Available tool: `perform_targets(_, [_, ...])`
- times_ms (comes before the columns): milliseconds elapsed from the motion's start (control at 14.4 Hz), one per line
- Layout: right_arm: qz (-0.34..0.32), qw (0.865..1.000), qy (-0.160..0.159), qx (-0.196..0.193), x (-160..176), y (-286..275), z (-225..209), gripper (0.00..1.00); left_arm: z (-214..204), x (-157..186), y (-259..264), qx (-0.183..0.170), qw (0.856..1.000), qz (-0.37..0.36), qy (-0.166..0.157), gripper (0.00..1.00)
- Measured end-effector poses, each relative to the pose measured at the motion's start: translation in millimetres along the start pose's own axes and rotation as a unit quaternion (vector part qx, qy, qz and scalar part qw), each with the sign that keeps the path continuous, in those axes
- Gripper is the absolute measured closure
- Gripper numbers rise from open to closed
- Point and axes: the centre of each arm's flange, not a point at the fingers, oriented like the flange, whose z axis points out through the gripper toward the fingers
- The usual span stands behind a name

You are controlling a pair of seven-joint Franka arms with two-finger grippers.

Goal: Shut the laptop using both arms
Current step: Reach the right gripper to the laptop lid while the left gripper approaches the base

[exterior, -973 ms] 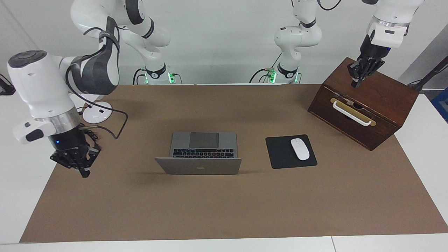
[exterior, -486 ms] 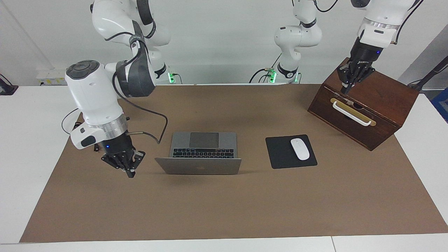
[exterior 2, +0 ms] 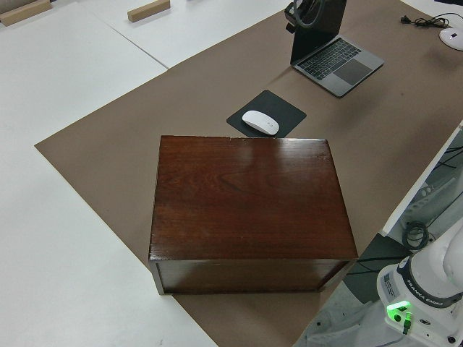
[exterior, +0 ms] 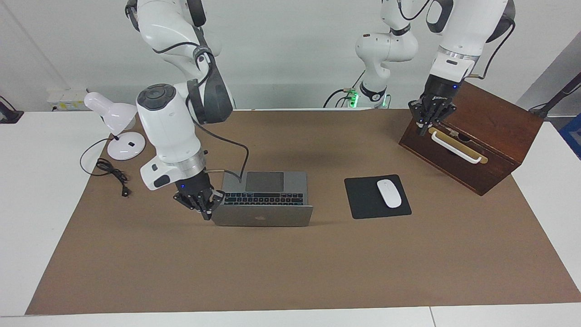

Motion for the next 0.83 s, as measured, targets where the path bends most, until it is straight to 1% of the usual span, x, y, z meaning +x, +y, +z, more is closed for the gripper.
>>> perform_targets(139, [-0.002,1.0,-0.005,-0.001,-4,-4,-2,0.99,24,-21,19,-0.014,0.999,0.021,0.035,0.99])
perform_targets(347, [-0.005,1.0,-0.008,-0.002,-7,-7,-2,0.99,52,-52,51,-0.036,0.995,0.056,0.071,0.99])
perform_targets(556, [-0.005,1.0,-0.01,-0.002,-8,-7,-1,0.99,75,-76,75,-0.054,0.99,0.082,0.097,0.99])
perform_targets(834, [-0.005,1.0,-0.012,-0.003,-9,-7,1,0.99,107,-108,94,-0.072,0.984,0.108,0.12,0.99])
